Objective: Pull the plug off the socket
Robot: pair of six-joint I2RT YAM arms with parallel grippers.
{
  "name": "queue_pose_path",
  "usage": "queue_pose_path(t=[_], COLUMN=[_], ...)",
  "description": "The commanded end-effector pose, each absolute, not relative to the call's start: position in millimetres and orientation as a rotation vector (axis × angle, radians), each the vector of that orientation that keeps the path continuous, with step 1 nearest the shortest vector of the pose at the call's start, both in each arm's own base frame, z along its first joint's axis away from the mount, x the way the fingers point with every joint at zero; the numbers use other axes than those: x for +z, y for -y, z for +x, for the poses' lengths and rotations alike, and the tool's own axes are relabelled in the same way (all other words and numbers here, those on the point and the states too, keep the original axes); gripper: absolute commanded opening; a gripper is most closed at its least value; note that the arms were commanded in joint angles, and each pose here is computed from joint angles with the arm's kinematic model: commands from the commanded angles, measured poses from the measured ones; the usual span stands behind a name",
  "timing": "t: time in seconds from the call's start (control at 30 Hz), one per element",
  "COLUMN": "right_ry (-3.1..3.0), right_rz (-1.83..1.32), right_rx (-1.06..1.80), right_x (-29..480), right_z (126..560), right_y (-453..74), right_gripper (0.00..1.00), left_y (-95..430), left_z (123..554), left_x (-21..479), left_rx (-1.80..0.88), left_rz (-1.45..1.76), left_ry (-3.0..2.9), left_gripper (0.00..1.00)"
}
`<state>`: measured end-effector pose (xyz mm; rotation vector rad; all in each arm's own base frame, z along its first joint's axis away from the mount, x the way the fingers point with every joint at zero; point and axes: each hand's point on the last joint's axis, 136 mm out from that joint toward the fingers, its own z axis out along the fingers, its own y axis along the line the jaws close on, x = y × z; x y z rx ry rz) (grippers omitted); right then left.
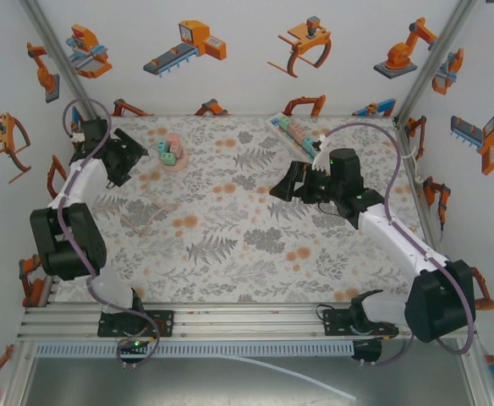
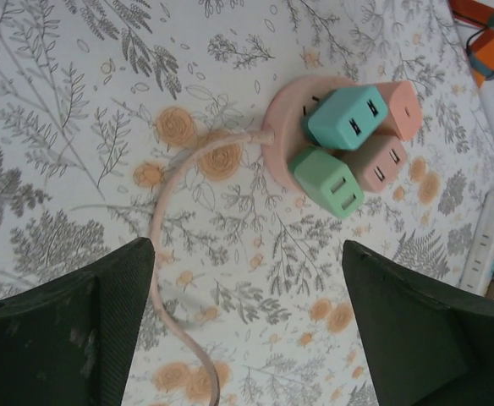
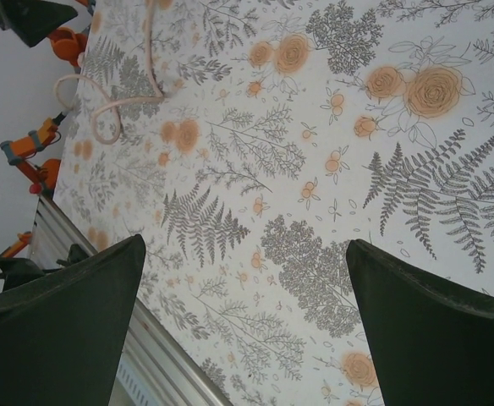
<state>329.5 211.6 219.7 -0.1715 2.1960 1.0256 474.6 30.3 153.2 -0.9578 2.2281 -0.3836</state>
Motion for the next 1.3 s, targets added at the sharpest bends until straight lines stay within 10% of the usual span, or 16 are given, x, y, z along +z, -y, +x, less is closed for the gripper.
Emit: queue_pose_path(t=[0.0,0.17,0.97,1.27], right_ry=[-2.183,-2.174,-2.175,-2.18], right_rz=[-0.155,-0.166,-0.207,-0.2], right_rx=[1.01,0.984,0.972,0.957], right_x=[223,226,235,229], right_z=[325,325,337,334], right_y=[-209,-207,-213,-209], right_gripper=[0.92,0.92,0.91,0.92], left_y=[-20,-26,0,8], left_z=[492,512,518,508], left_x=[135,94,39,25], left_rx=[-0.448,-0.386,-0.374,-0.097], left_rz=[-0.976,-0.962,-0.276,-0.022], left_ry=[-2.29,-2.39,-2.676,-2.836], left_gripper=[0.76,0.59,0.6,0.4])
